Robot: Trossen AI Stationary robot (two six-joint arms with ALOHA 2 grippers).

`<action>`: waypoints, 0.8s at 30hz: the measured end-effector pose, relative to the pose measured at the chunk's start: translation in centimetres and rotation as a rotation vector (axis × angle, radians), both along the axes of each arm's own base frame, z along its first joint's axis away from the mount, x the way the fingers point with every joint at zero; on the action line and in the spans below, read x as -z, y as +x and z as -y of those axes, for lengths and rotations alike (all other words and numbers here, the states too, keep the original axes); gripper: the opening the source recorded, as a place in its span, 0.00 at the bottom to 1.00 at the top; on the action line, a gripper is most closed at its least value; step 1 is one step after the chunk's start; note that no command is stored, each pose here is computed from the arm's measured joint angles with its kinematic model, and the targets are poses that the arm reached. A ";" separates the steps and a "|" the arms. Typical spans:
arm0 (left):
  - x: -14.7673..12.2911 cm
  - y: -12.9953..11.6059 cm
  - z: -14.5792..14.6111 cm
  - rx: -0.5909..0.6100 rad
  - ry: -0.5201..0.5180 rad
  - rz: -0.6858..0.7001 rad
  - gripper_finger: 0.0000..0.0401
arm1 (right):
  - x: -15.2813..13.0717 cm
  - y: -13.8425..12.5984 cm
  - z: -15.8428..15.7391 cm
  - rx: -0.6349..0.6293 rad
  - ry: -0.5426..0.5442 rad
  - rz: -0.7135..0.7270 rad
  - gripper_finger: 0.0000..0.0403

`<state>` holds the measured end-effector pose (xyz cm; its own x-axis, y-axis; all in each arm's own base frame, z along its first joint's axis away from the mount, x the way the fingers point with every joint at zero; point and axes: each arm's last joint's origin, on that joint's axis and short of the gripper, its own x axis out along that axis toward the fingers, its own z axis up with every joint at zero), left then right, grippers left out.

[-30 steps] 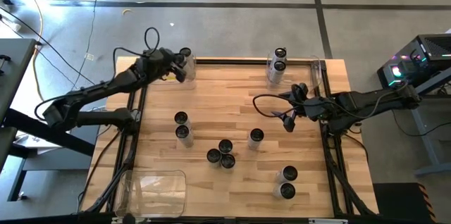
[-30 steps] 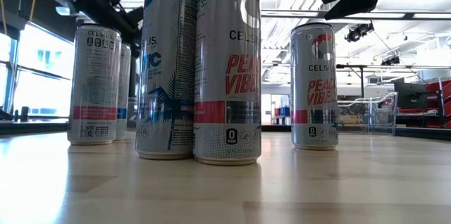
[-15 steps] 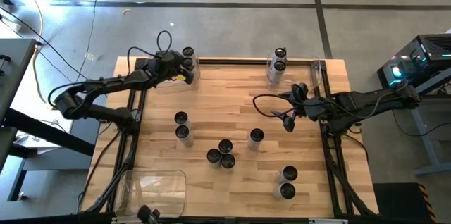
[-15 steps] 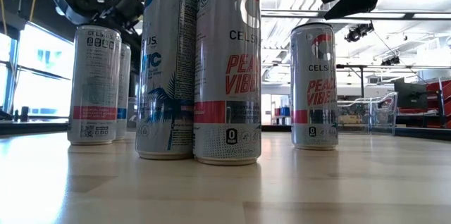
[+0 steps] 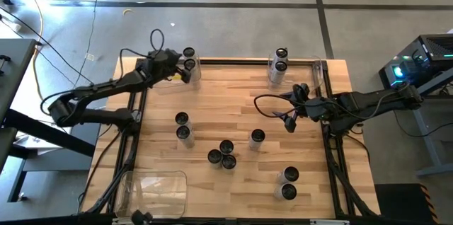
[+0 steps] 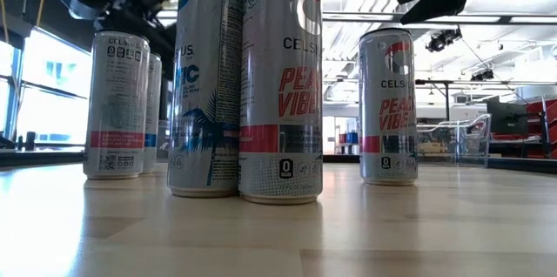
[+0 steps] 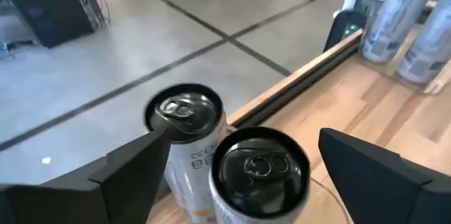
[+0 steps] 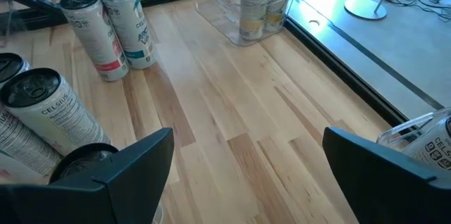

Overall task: Sort soda cans
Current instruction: Adjust the top left transparent bin

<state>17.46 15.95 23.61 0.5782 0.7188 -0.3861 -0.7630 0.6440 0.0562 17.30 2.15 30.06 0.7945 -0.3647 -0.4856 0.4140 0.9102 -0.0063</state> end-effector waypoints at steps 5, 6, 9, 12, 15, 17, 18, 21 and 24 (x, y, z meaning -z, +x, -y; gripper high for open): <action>-1.7 -1.1 2.9 0.095 0.063 -0.082 0.89 | 0.0 0.0 0.0 0.000 0.000 0.000 0.89; -1.7 -1.3 3.6 0.108 0.058 -0.113 0.88 | 0.0 0.0 0.0 0.000 0.000 0.000 0.89; -1.2 -2.0 5.4 0.110 -0.002 -0.211 0.84 | 0.0 0.0 0.0 0.000 -0.001 0.000 0.89; -0.3 -2.4 6.9 0.090 -0.113 -0.269 0.79 | 0.0 0.0 0.1 0.024 -0.022 0.002 0.89; 0.6 -2.4 8.1 0.061 -0.222 -0.306 0.73 | -0.1 0.0 0.2 0.052 -0.042 0.005 0.89; 1.3 -2.4 8.7 0.028 -0.274 -0.342 0.68 | -0.1 0.0 0.2 0.059 -0.048 0.006 0.89; 1.6 -2.4 9.0 0.009 -0.295 -0.357 0.66 | -0.1 0.0 0.2 0.059 -0.048 0.006 0.89; 2.2 -2.4 9.6 -0.044 -0.353 -0.378 0.59 | -0.1 -0.1 0.2 0.059 -0.048 0.005 0.89; 2.9 -2.3 10.0 -0.082 -0.429 -0.393 0.52 | -0.1 -0.1 0.2 0.054 -0.056 0.001 0.89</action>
<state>15.13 5.96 20.74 0.2822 0.4874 -0.8263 -0.7857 0.6116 0.0924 17.24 1.94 30.12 0.7733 -0.4338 -0.4624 0.4627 0.8847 -0.0560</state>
